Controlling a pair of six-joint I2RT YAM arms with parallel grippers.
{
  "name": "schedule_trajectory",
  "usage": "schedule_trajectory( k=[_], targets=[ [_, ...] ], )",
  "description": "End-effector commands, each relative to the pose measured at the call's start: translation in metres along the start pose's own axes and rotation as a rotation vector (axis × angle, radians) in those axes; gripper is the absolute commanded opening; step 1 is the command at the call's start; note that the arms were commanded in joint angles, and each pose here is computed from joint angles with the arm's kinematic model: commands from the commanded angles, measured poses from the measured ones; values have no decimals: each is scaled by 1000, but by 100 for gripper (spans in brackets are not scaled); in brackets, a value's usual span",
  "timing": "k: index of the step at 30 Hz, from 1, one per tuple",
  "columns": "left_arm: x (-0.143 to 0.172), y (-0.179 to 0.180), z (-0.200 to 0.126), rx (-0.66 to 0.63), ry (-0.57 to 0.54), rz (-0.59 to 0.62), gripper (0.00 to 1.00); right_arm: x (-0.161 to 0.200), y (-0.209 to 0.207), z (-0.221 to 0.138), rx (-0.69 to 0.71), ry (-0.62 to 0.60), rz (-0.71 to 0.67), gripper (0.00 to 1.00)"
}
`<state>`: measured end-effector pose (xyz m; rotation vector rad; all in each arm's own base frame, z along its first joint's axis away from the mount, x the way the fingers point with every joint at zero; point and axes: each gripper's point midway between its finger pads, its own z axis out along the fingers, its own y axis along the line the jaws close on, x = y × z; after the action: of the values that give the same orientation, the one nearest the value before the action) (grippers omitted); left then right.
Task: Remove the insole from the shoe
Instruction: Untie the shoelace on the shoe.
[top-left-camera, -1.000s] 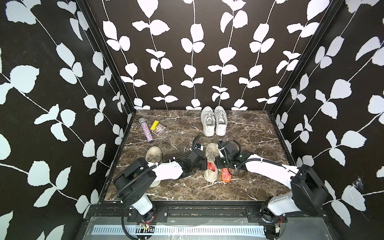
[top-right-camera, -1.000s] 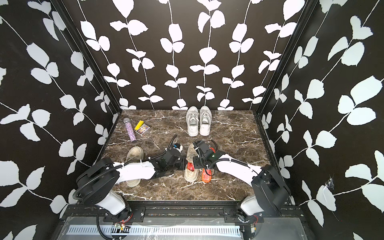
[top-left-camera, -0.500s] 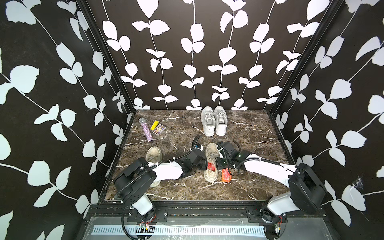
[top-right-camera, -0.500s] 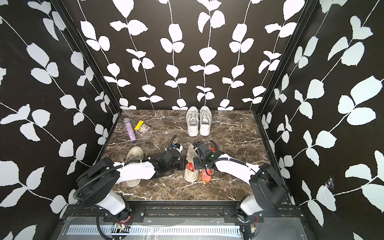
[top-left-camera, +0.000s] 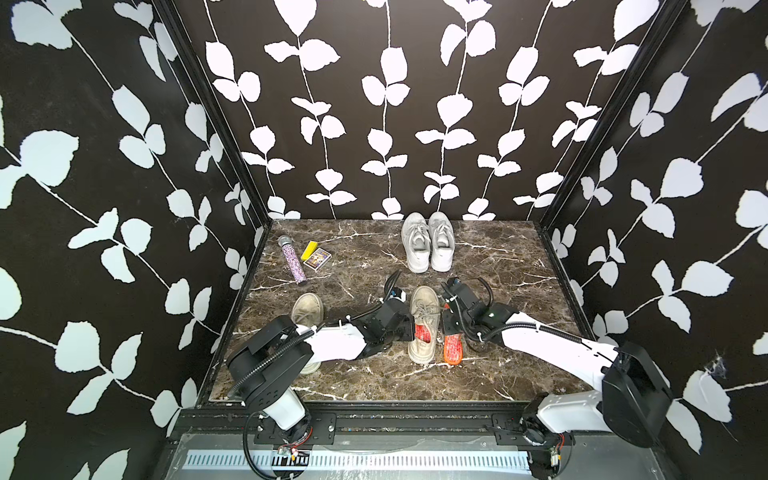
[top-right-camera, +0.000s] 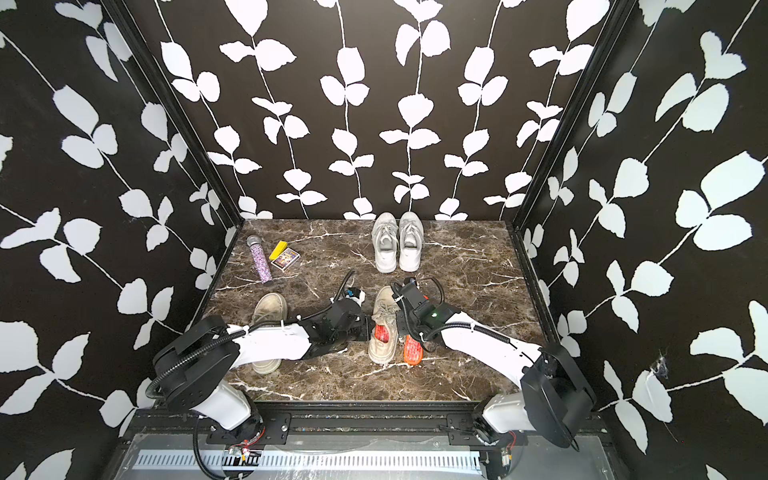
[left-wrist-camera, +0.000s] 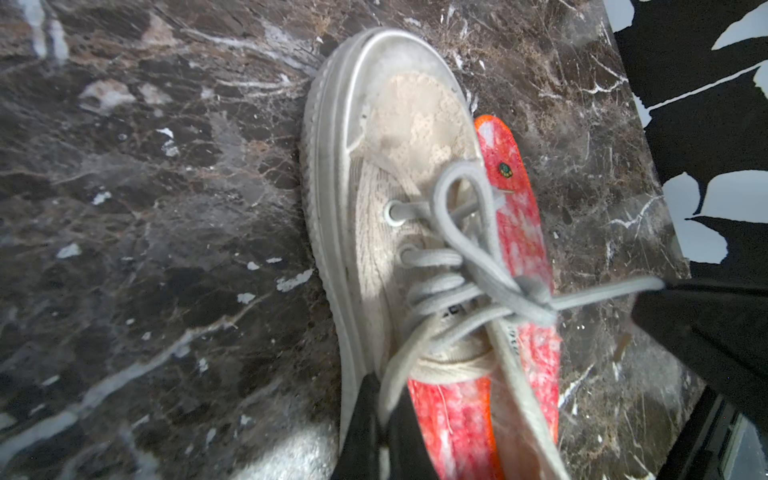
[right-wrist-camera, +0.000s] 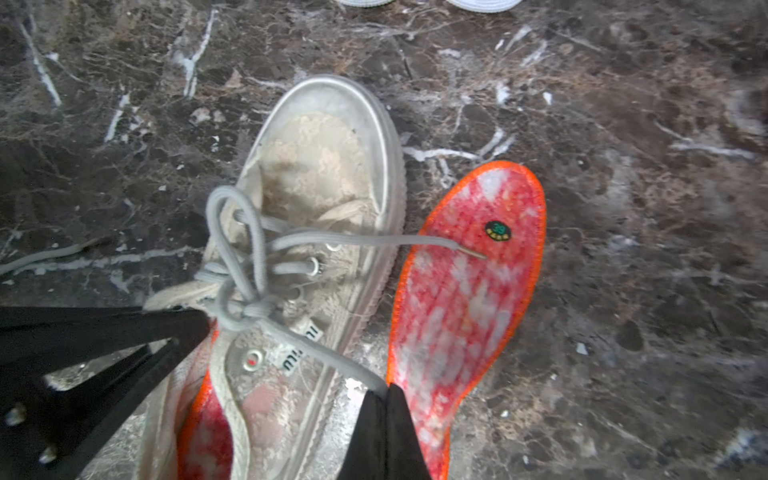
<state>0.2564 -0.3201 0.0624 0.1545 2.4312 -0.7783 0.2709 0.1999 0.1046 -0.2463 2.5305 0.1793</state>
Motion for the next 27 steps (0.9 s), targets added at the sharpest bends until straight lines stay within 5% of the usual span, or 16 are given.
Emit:
schedule_trajectory(
  k=[1,14,27],
  targets=[
    [6,17,-4,-59,3,-12,0,1,-22,-8,103,-22,5,0],
    [3,10,-2,-39,9,15,0,-24,-97,-52,284,-123,115,0],
    [3,6,-2,-24,17,25,0,-25,-126,-74,382,-137,200,0]
  ],
)
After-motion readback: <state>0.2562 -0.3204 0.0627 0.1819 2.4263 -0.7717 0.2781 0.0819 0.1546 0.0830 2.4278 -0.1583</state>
